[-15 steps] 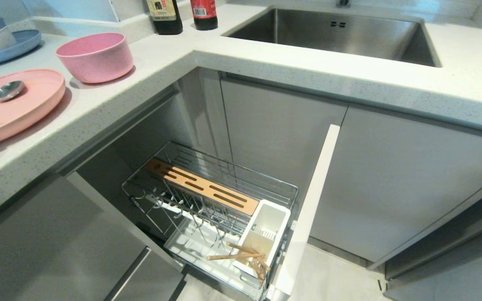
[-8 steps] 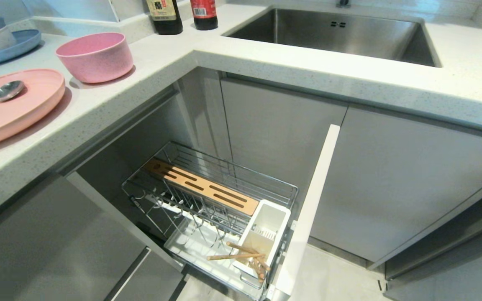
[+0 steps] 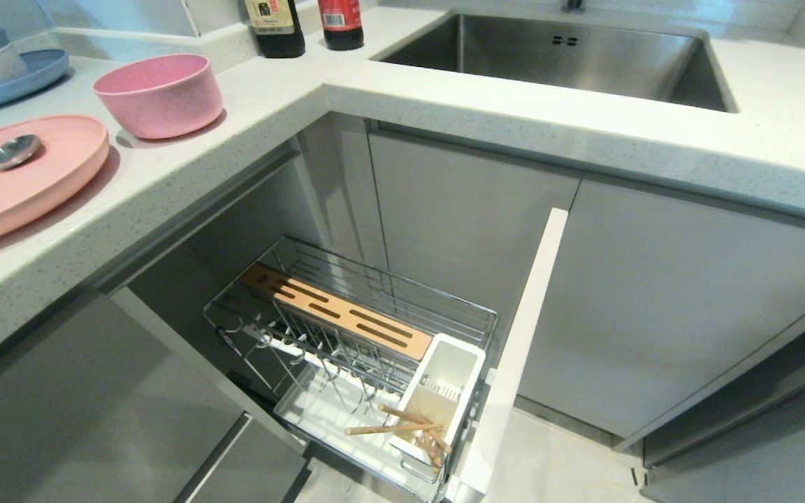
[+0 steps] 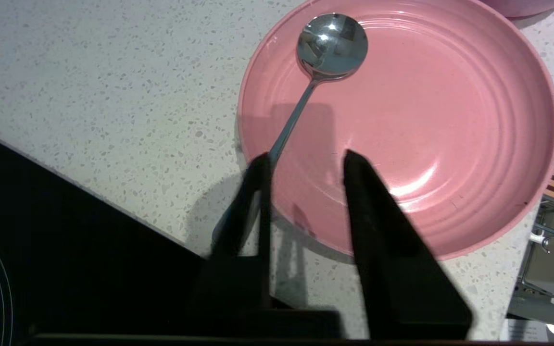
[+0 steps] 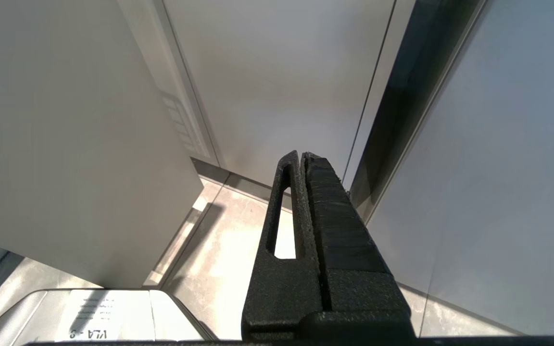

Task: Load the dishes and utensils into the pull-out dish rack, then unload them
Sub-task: Pick up the spoon and place it in the cupboard

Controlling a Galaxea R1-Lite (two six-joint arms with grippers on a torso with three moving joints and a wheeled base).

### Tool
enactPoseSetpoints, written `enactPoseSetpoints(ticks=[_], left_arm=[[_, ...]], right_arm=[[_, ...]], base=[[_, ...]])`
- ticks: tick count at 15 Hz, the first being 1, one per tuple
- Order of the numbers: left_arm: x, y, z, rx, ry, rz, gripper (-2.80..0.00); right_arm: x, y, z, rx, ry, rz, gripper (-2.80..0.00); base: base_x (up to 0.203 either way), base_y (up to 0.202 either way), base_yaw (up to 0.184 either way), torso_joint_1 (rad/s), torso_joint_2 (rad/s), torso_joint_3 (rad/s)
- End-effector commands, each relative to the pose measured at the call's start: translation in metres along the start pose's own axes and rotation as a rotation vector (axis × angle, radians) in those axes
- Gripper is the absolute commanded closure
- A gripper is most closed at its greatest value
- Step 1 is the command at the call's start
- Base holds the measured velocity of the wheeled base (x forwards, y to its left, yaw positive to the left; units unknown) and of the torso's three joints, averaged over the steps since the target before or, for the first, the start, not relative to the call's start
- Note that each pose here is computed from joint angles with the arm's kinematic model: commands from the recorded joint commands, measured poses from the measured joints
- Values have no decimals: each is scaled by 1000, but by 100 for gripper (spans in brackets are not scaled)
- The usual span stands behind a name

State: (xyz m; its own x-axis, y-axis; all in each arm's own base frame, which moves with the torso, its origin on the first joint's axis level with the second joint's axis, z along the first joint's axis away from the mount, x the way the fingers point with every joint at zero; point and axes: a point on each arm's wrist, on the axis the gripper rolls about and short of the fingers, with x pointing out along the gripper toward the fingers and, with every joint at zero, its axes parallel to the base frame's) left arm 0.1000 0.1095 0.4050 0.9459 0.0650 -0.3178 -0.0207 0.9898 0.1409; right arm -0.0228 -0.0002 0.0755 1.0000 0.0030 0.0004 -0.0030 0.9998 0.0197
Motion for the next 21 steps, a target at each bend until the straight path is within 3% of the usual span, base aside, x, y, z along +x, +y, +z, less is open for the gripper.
enactPoseSetpoints(ticks=[1,3,9,16,21], left_arm=[[10,9,-4,-24,20,-17,-280],[15,14,-6,-38,30,-30,-280],[40,17,-9,-61,8,-207,-280],[61,21,-13,-83,36,-274,-280],[66,10,-16,-112,75,-338,-280]], right_arm=[[0,0,0,0,2,0,0],[0,0,0,0,1,0,0],[0,0,0,0,0,0,0],[0,0,0,0,0,0,0],[0,0,0,0,1,0,0]], base=[[0,0,0,0,0,0],[0,0,0,0,0,0],[0,0,0,0,0,0],[0,0,0,0,0,0],[0,0,0,0,0,0]])
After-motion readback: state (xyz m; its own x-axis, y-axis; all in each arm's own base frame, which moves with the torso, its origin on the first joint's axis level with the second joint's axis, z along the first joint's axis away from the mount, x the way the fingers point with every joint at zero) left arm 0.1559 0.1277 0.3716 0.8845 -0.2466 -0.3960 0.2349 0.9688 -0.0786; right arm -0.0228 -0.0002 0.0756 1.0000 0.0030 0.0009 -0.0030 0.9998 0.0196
